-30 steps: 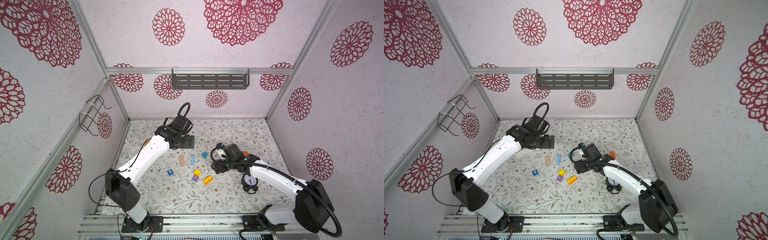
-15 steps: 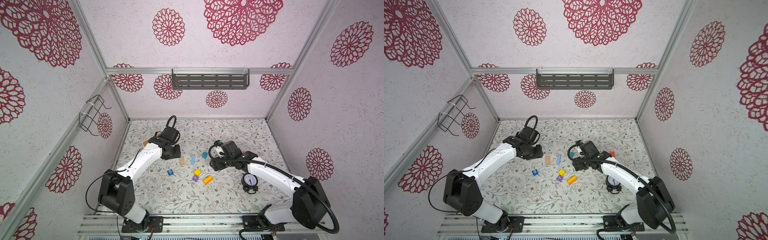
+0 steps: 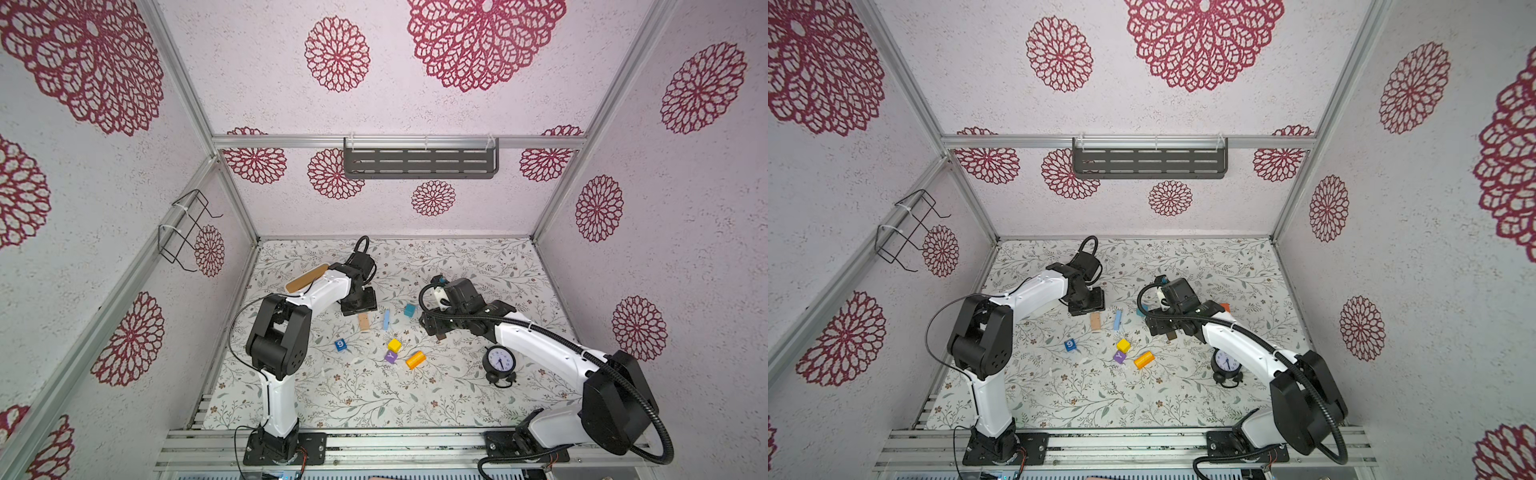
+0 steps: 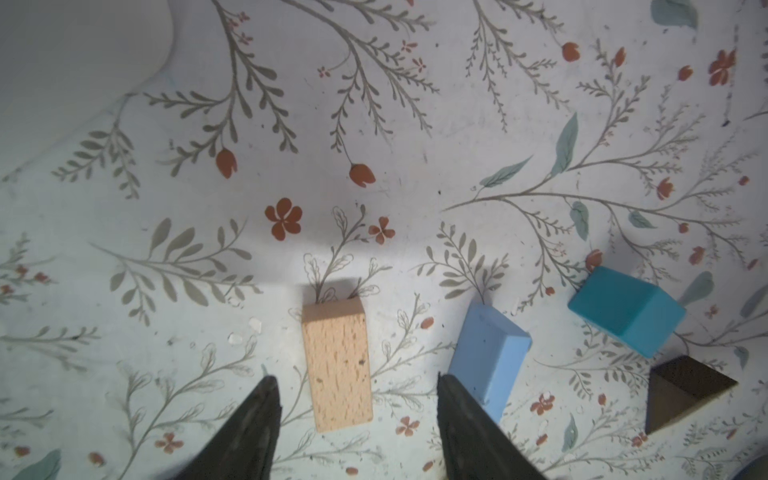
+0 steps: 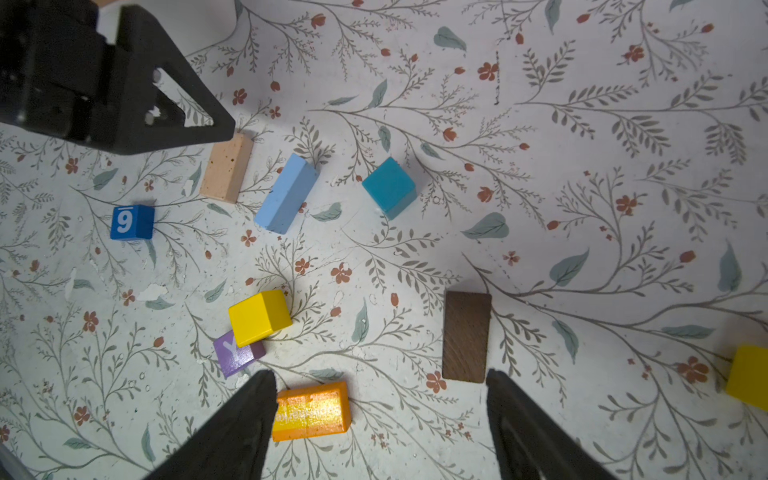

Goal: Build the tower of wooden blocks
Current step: 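Grasp the beige block with the left gripper, then lift the beige block with the left gripper while the right gripper approaches, then pass the beige block from the left gripper into the right gripper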

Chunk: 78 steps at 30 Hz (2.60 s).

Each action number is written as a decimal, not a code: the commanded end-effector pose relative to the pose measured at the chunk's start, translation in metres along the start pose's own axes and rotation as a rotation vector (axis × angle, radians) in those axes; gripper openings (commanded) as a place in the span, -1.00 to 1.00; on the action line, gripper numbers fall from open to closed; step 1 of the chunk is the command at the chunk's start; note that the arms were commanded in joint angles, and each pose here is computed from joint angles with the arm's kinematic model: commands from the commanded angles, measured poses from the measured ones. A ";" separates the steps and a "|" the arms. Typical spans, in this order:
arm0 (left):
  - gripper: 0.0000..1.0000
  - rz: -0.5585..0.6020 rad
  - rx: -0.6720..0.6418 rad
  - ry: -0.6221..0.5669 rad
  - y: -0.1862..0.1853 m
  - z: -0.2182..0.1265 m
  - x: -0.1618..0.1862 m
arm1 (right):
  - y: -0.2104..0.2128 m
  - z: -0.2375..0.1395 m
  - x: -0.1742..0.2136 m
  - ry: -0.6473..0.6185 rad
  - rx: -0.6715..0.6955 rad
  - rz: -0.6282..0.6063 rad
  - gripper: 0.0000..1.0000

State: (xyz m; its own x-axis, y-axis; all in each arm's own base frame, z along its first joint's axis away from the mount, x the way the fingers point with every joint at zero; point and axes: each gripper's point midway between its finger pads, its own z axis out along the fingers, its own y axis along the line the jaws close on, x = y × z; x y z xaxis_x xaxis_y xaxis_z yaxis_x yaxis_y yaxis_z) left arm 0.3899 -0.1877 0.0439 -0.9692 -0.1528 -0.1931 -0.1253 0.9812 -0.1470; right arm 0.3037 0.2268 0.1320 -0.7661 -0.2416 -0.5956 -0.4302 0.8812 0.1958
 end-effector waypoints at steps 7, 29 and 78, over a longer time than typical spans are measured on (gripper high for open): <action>0.08 0.011 -0.087 0.048 0.008 0.026 0.009 | -0.007 -0.008 -0.013 -0.064 -0.022 0.038 0.65; -0.52 0.010 0.083 -0.080 -0.025 -0.048 -0.012 | 0.027 -0.033 -0.034 -0.190 -0.264 0.097 0.51; -0.55 -0.045 0.576 -0.193 -0.106 -0.141 -0.019 | 0.109 0.015 -0.105 -0.218 -0.519 0.162 -0.21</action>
State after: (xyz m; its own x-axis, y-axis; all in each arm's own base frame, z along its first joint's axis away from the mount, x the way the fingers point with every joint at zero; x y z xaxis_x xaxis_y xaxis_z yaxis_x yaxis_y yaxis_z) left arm 0.4003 -0.2590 0.1701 -0.9063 -0.2806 -0.3162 -0.0453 0.8082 -0.5871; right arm 0.3359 0.3477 0.1869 -0.7826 -0.0004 -0.6225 -0.5008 0.5944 0.6292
